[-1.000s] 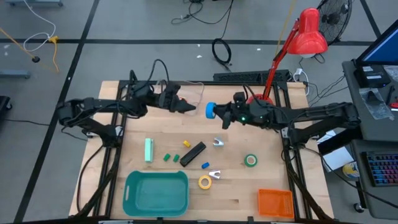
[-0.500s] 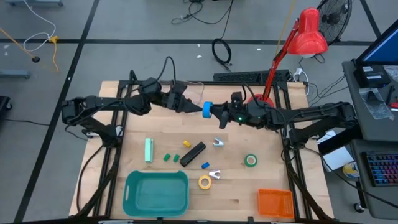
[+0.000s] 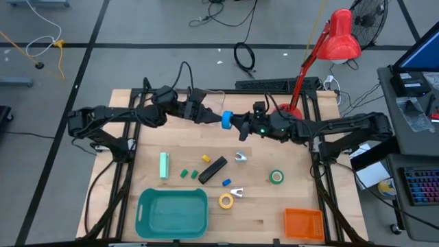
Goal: Pick and place Stapler, Stapler remover, tape
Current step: Put the blue tape into the transparent bin, then put the left small green stapler into the green bin
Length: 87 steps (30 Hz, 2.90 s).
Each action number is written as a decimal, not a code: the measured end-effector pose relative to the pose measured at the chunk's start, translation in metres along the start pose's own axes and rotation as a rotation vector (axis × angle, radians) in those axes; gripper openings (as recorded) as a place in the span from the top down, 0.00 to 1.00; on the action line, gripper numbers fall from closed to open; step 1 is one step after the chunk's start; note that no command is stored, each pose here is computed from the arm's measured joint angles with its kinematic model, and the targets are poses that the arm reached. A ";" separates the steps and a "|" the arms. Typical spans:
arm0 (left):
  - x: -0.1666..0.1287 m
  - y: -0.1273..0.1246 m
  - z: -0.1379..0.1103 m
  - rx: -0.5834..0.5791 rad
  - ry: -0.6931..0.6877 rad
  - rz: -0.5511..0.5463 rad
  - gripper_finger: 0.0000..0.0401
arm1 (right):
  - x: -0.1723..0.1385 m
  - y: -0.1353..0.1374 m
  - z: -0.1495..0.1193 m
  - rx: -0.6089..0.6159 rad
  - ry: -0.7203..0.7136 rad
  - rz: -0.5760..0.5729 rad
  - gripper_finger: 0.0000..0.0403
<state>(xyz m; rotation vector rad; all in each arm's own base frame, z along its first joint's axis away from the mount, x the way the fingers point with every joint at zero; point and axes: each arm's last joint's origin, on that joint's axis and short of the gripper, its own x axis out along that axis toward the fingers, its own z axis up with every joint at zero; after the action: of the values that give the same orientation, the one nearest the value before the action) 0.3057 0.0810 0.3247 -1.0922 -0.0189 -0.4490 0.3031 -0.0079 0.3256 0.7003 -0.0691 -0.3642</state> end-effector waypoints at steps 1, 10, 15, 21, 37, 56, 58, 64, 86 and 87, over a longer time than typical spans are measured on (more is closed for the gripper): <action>0.001 -0.001 0.001 -0.001 0.004 0.001 0.63 | 0.001 0.000 0.000 0.002 -0.002 0.001 0.90; 0.011 -0.006 0.000 0.020 0.050 0.063 0.64 | 0.001 0.000 -0.001 -0.009 -0.002 0.008 0.89; 0.012 -0.006 0.000 0.041 0.049 0.078 0.82 | 0.001 0.001 0.000 -0.014 -0.005 0.017 0.89; 0.006 -0.008 0.007 0.072 0.059 0.063 0.91 | -0.002 0.005 0.001 -0.045 -0.011 0.060 0.83; -0.087 0.039 0.028 -0.116 0.053 0.781 0.91 | -0.027 0.031 0.012 -0.045 -0.042 0.230 0.53; -0.105 0.117 0.058 -0.062 0.381 1.547 0.91 | -0.028 0.034 0.012 -0.090 -0.061 0.248 0.54; -0.108 0.123 0.059 -0.084 0.389 1.562 0.91 | -0.029 0.035 0.011 -0.094 -0.057 0.253 0.54; -0.117 0.128 0.062 -0.102 0.395 1.580 0.91 | -0.033 0.041 0.006 -0.121 -0.069 0.235 0.54; -0.106 0.082 0.061 -0.052 0.349 1.432 0.72 | -0.035 0.043 0.004 -0.129 -0.075 0.226 0.54; -0.102 0.072 0.059 -0.031 0.344 1.401 0.72 | -0.035 0.043 0.004 -0.129 -0.074 0.227 0.54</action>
<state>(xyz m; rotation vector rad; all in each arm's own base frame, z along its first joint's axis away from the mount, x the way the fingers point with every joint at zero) 0.2511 0.1942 0.2672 -0.8092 0.9985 0.6383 0.2826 0.0329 0.3583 0.5449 -0.1924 -0.1747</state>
